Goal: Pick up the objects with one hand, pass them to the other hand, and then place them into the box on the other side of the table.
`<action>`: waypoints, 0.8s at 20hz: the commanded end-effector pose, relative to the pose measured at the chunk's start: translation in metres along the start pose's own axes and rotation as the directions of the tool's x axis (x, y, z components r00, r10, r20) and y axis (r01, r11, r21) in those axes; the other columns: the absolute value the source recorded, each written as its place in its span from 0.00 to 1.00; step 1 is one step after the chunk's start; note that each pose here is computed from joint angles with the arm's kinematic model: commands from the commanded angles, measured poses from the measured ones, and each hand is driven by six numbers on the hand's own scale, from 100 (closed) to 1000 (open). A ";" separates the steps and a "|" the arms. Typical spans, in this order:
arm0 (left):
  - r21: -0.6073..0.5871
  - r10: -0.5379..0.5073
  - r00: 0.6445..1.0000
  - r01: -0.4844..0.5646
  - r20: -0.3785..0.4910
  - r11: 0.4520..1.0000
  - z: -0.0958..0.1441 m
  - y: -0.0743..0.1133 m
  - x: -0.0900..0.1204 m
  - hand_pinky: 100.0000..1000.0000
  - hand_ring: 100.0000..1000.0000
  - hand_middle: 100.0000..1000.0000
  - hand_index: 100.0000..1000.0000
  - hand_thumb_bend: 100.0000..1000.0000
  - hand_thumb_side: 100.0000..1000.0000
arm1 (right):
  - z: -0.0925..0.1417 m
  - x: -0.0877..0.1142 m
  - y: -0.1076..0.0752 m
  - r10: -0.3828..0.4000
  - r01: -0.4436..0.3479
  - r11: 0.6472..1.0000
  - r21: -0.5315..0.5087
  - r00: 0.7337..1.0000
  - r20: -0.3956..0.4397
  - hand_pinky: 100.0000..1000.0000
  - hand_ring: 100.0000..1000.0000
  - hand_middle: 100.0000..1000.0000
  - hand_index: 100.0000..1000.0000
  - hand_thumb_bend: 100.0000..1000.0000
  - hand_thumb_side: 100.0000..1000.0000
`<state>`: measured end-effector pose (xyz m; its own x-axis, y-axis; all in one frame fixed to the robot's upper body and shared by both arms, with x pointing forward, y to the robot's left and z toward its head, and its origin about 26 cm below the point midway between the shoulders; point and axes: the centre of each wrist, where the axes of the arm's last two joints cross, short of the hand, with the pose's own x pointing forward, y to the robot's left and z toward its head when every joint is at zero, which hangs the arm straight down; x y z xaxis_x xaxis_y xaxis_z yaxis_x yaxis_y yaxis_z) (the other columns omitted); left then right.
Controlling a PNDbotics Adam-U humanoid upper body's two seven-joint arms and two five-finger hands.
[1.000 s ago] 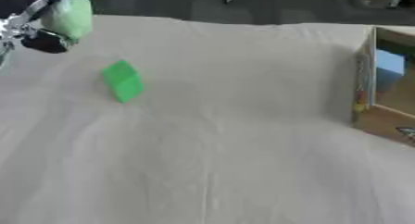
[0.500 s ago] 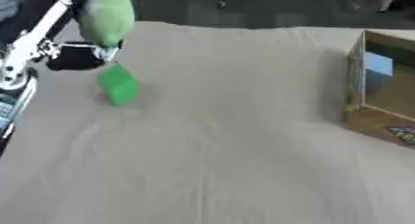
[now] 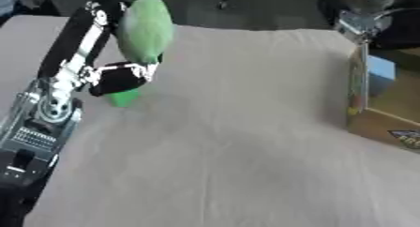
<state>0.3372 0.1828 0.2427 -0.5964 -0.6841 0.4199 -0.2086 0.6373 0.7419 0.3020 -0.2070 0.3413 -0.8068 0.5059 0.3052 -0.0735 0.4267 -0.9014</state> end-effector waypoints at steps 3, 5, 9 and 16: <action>0.052 0.007 1.000 -0.007 0.000 0.999 0.000 -0.015 0.001 0.55 0.52 0.47 0.50 0.00 0.08 | -0.012 0.014 0.007 0.026 -0.026 0.999 0.043 1.000 0.003 0.94 0.94 0.81 0.88 0.06 0.38; 0.034 0.032 0.999 -0.032 0.001 0.999 0.001 -0.021 -0.001 0.54 0.52 0.46 0.50 0.00 0.11 | -0.016 0.018 0.011 0.033 -0.034 0.996 0.081 0.999 0.005 0.94 0.94 0.81 0.88 0.06 0.38; -0.003 0.143 0.990 -0.143 -0.002 0.990 0.001 -0.030 -0.006 0.55 0.51 0.46 0.50 0.00 0.20 | -0.024 0.027 0.014 0.082 -0.086 0.986 0.142 0.996 0.039 0.93 0.93 0.80 0.87 0.09 0.37; -0.023 0.235 0.972 -0.235 0.021 0.972 0.002 -0.044 -0.008 0.55 0.51 0.46 0.49 0.00 0.24 | -0.036 0.042 0.018 0.172 -0.188 0.958 0.215 0.981 0.090 0.91 0.92 0.80 0.86 0.13 0.38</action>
<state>0.3504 0.1623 0.2010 -0.6252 -0.5220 0.5803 -0.0406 0.7642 0.6437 0.2939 -0.1527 0.3415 -0.8492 0.5042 0.1570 -0.0822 0.1676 -0.9824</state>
